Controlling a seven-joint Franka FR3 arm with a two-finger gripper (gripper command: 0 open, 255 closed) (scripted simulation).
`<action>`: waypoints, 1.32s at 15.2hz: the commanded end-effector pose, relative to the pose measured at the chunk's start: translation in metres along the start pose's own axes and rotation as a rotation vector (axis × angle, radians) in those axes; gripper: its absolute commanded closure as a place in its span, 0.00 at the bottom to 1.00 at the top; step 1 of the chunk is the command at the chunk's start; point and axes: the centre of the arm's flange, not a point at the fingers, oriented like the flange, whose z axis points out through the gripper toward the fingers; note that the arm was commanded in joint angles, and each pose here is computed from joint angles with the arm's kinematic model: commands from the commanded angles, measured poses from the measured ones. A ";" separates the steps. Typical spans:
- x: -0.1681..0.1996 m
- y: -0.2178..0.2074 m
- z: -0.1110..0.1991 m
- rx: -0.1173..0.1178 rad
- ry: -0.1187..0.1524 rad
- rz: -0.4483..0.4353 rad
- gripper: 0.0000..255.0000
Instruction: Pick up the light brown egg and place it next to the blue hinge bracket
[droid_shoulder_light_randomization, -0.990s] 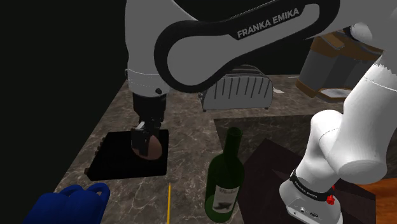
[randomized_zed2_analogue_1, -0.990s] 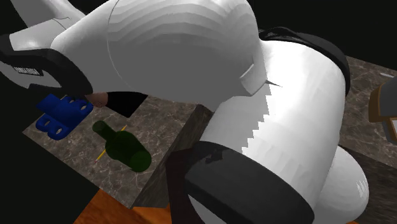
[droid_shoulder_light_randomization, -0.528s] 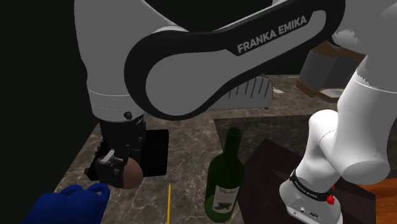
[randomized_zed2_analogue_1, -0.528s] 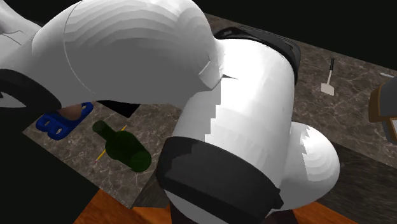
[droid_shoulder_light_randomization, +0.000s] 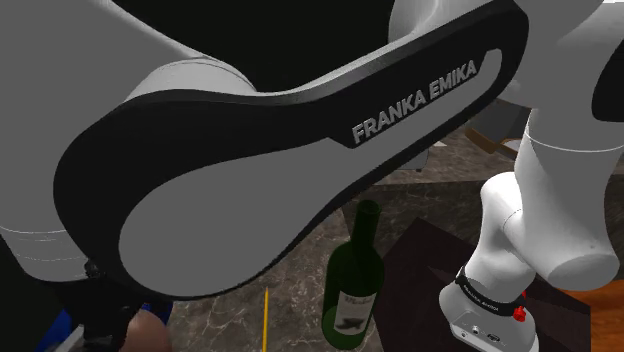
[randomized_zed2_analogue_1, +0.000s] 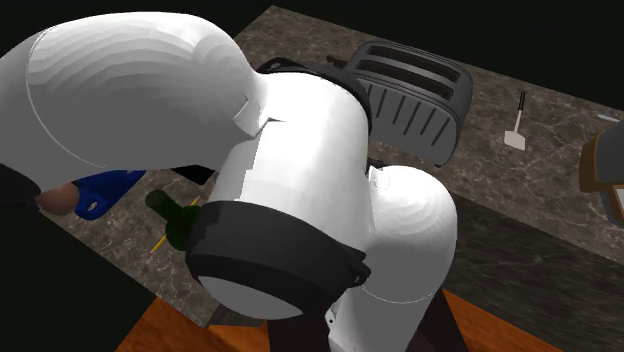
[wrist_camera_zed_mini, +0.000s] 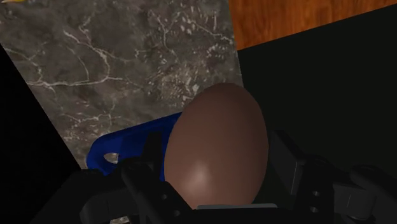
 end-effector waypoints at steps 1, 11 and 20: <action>0.003 -0.028 0.001 0.000 0.001 0.002 1.00; 0.000 -0.034 0.050 0.000 0.001 0.002 1.00; -0.005 -0.029 0.097 0.000 0.001 0.002 1.00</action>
